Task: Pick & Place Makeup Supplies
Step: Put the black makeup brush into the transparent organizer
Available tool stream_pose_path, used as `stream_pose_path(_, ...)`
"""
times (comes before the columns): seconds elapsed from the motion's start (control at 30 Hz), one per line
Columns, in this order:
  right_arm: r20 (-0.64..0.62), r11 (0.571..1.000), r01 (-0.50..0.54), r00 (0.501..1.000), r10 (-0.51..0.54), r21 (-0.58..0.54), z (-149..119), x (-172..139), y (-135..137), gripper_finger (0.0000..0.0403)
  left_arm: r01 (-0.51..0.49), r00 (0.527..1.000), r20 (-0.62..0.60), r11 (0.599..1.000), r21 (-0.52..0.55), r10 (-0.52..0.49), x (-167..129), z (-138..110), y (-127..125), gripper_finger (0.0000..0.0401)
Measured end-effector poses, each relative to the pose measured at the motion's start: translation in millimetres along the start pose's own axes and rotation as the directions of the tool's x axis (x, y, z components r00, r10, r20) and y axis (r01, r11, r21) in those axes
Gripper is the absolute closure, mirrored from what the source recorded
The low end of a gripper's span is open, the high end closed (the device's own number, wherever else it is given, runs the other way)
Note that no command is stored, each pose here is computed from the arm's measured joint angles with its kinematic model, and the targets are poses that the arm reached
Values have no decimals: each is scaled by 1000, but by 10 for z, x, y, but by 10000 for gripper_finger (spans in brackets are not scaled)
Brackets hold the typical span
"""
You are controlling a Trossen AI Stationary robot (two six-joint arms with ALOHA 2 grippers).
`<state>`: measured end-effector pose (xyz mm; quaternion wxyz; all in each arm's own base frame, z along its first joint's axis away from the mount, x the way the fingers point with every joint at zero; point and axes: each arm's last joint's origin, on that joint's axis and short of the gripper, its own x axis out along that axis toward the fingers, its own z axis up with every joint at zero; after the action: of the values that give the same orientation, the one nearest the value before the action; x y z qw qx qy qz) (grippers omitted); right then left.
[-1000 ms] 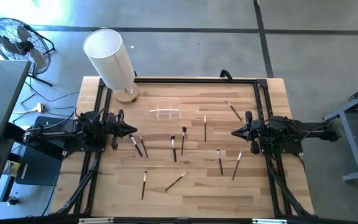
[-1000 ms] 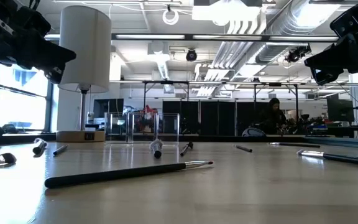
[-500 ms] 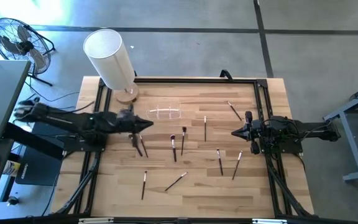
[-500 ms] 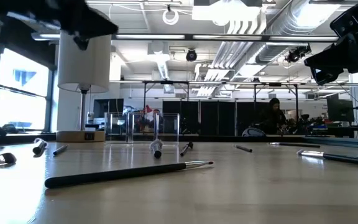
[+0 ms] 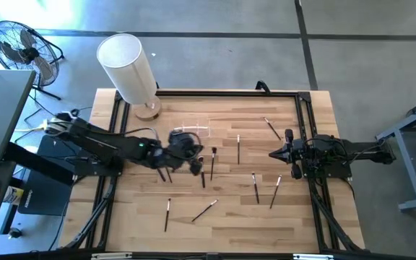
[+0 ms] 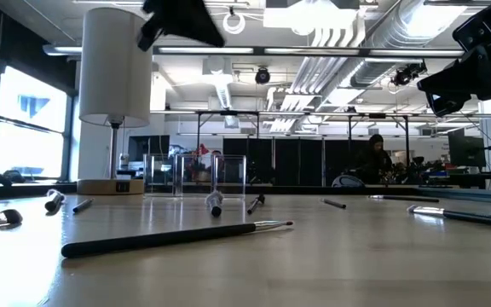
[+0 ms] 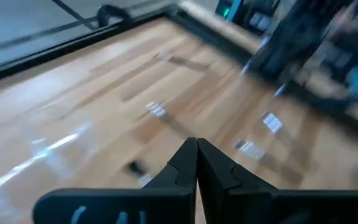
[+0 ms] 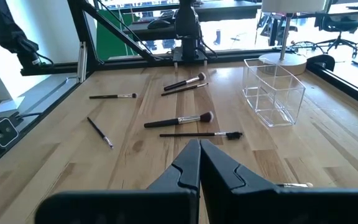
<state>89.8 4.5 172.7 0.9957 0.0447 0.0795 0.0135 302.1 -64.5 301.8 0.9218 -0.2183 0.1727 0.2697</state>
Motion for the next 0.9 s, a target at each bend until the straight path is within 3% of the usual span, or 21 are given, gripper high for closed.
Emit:
stream_pose_path(0.1, 0, 1000, 0, 1000, 0, 0, 0, 0, 0, 402, -51, 998, -39, 993, -104, 47, 107, 32, -115, 401)
stream_pose_path(0.2, 0, 1000, 0, 1000, 0, 0, 0, 0, 0, 402, -131, 986, -135, 962, -240, 100, 219, 65, -203, 401)
stream_pose_path(0.37, 0, 1000, 0, 1000, 0, 0, 0, 0, 0, 402, -366, 900, -372, 858, -360, 228, 351, 14, -188, 401)
stream_pose_path(0.5, -2, 1000, 0, 1000, 0, 0, -2, 0, 0, 402, -476, 826, -506, 789, -388, 249, 582, -91, -105, 400)
stream_pose_path(0.77, -1, 1000, 0, 1000, 0, 0, -1, 0, 0, 402, -570, 728, -639, 737, -363, 249, 1022, -281, 50, 399)
stream_pose_path(0.9, 0, 1000, 0, 1000, 0, 0, 0, 0, 0, 402, -600, 695, -676, 715, -358, 246, 1174, -347, 123, 376)
